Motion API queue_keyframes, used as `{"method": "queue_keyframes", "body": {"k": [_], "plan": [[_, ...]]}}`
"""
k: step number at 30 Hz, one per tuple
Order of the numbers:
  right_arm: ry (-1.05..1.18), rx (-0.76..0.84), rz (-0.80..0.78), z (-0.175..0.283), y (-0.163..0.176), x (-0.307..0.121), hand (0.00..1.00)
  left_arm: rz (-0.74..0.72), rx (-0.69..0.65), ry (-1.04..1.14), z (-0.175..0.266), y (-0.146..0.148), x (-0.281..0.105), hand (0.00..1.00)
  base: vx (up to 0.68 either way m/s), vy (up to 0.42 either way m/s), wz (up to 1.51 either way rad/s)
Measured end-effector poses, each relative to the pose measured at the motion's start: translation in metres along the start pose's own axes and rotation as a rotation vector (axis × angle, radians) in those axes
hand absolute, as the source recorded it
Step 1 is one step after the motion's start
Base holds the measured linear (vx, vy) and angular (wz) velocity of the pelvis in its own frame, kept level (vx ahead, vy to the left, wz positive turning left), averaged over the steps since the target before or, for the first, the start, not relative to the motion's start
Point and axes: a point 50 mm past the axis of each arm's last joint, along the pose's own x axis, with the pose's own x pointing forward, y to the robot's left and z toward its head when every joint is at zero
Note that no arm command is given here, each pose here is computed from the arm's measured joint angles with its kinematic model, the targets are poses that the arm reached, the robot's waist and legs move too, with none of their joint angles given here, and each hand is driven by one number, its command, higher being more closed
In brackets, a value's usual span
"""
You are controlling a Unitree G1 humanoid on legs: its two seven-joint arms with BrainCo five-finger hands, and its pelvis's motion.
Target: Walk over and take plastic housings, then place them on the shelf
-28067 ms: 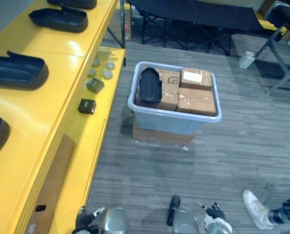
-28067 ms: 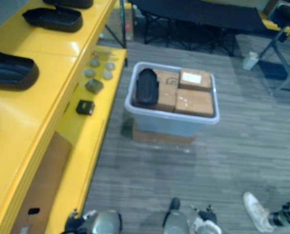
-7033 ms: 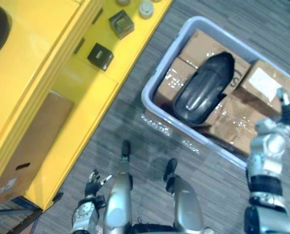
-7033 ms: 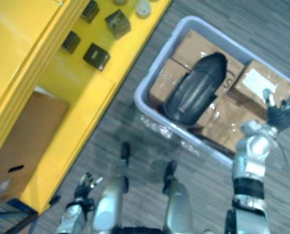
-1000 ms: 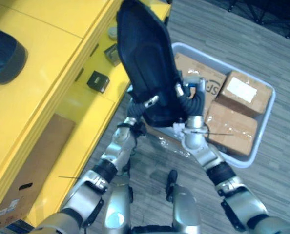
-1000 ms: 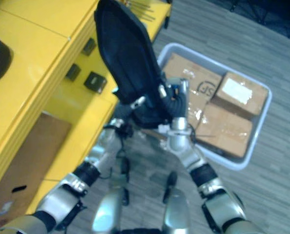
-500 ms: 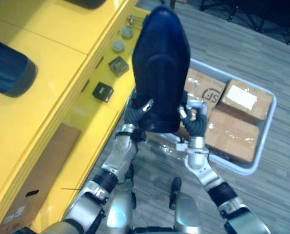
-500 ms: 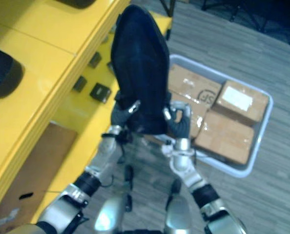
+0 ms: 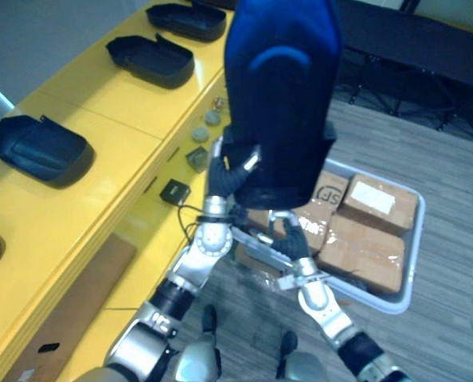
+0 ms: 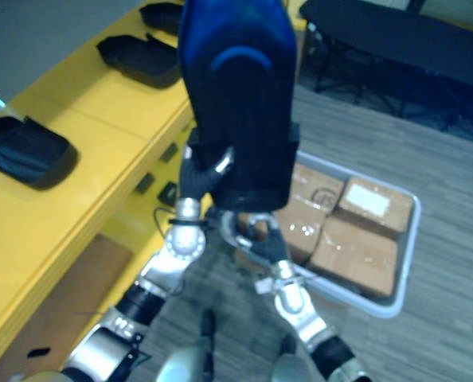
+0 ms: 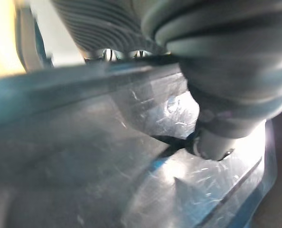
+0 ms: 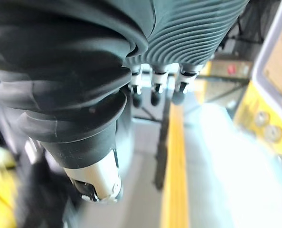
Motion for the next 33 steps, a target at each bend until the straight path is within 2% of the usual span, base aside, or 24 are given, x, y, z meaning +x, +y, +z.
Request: {"method": "queue_keyframes", "body": {"k": [2,3,7,10,12,14,19,22,25,29,33], "plan": [[-0.115,0.058,-0.021,0.023,-0.01,0.01,0.0,0.029,0.1,0.05,-0.014,0.016,-0.004,1.0,-0.01,-0.006,-0.17],[-0.26,0.134,-0.055,0.051,-0.022,0.018,0.0,0.042,0.193,0.094,-0.026,0.03,-0.01,1.0,0.0,-0.015,-0.13],[-0.397,0.206,-0.118,0.076,-0.046,0.02,0.0,0.099,0.238,0.154,-0.038,0.045,-0.019,1.0,0.0,-0.004,-0.02],[-0.384,0.205,-0.171,0.075,-0.058,0.015,0.0,0.154,0.248,0.168,-0.04,0.053,-0.022,1.0,0.0,0.0,0.0],[-0.34,0.19,-0.22,0.069,-0.066,0.009,0.0,0.205,0.252,0.164,-0.04,0.059,-0.022,1.0,-0.02,0.002,-0.04],[-0.243,0.153,-0.318,0.056,-0.081,-0.008,0.0,0.284,0.267,0.154,-0.039,0.069,-0.028,1.0,-0.02,0.0,-0.08],[-0.061,0.068,-0.546,0.025,-0.115,-0.043,0.0,0.377,0.232,0.161,-0.044,0.083,-0.044,1.0,0.0,-0.011,-0.08],[0.196,0.016,-0.689,-0.011,-0.121,-0.077,0.0,0.372,0.138,0.167,-0.043,0.086,-0.056,1.0,0.0,-0.006,-0.03],[0.336,0.075,-0.784,-0.028,-0.115,-0.111,0.0,0.385,0.044,0.157,-0.034,0.096,-0.072,1.0,0.02,-0.006,0.02],[0.388,0.106,-0.788,-0.033,-0.11,-0.126,0.0,0.44,-0.018,0.172,-0.028,0.113,-0.091,1.0,0.04,0.007,0.11],[0.415,0.174,-0.675,-0.042,-0.097,-0.118,0.0,0.485,-0.025,0.123,-0.016,0.132,-0.095,1.0,0.0,0.012,0.2]]}}
